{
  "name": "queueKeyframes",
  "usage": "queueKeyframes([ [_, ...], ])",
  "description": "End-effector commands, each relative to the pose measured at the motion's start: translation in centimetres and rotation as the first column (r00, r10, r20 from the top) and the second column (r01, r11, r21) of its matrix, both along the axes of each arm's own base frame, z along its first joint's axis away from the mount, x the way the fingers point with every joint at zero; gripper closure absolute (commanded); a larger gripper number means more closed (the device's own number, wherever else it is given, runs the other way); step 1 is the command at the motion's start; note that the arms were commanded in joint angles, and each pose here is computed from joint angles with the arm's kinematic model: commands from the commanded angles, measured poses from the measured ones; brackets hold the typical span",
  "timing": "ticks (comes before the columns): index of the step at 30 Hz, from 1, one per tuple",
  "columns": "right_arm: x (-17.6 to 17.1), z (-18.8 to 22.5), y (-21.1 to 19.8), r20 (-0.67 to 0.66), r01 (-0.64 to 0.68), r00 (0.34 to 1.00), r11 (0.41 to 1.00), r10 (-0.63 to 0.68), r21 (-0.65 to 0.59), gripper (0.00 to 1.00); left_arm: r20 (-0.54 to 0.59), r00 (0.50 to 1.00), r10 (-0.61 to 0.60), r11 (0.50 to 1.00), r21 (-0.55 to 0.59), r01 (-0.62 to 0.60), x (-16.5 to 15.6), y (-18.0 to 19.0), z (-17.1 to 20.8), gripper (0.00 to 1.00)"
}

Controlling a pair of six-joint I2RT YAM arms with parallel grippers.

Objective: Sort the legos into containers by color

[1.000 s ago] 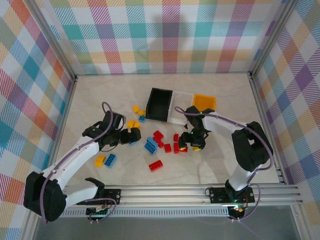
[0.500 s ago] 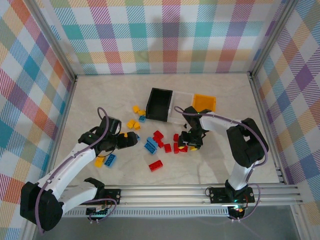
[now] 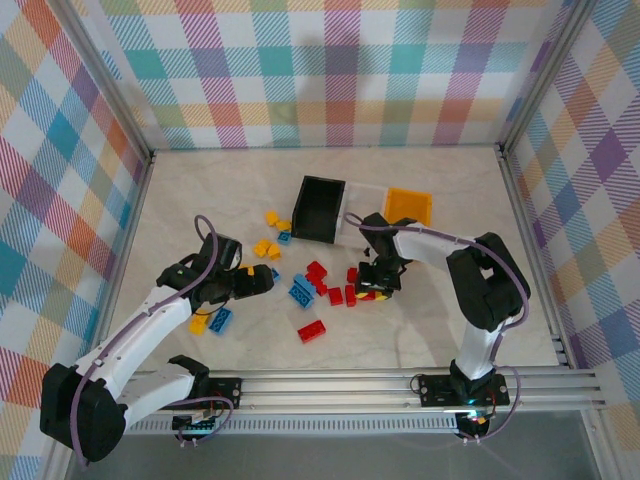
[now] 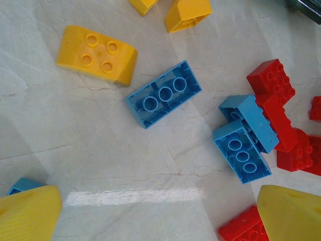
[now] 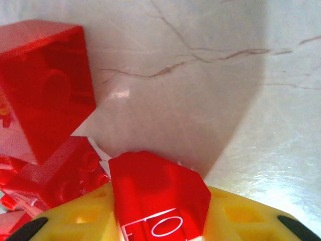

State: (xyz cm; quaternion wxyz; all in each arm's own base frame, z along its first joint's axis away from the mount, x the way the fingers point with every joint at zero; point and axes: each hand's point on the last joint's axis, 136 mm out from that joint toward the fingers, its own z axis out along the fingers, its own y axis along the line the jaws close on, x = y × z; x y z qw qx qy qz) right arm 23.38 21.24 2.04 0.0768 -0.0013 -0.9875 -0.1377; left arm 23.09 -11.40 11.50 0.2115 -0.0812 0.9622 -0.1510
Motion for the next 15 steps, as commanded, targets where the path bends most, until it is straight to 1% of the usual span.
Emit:
queueKeyframes([
  [1, 0.0, 0.2, -0.2, 0.014, -0.002, 1.000, 1.000, 0.002, -0.025, 0.65, -0.010, 1.000, 0.001, 1.000, 0.013, -0.001, -0.3, 0.0, -0.4, 0.00],
  [5, 0.0, 1.7, -0.8, 0.054, -0.010, 0.998, 0.999, 0.012, -0.034, 0.67, -0.011, 1.000, 0.001, 1.000, 0.007, -0.001, 0.0, -0.2, -0.4, 0.00],
  [9, 0.3, 4.8, -1.5, 0.120, -0.010, 0.993, 1.000, 0.013, -0.028, 0.67, 0.003, 1.000, -0.002, 1.000, -0.010, 0.002, 0.8, -0.7, 0.1, 0.00],
  [12, 1.2, 7.8, -2.4, 0.178, 0.009, 0.984, 1.000, -0.008, -0.002, 0.67, 0.018, 1.000, -0.010, 0.999, -0.032, 0.010, 1.6, -1.4, 0.8, 0.00],
  [15, 3.2, 11.2, -3.6, 0.251, 0.044, 0.967, 0.999, -0.048, 0.023, 0.67, 0.024, 0.999, -0.025, 0.998, -0.050, 0.026, 2.3, -2.2, 1.2, 0.00],
])
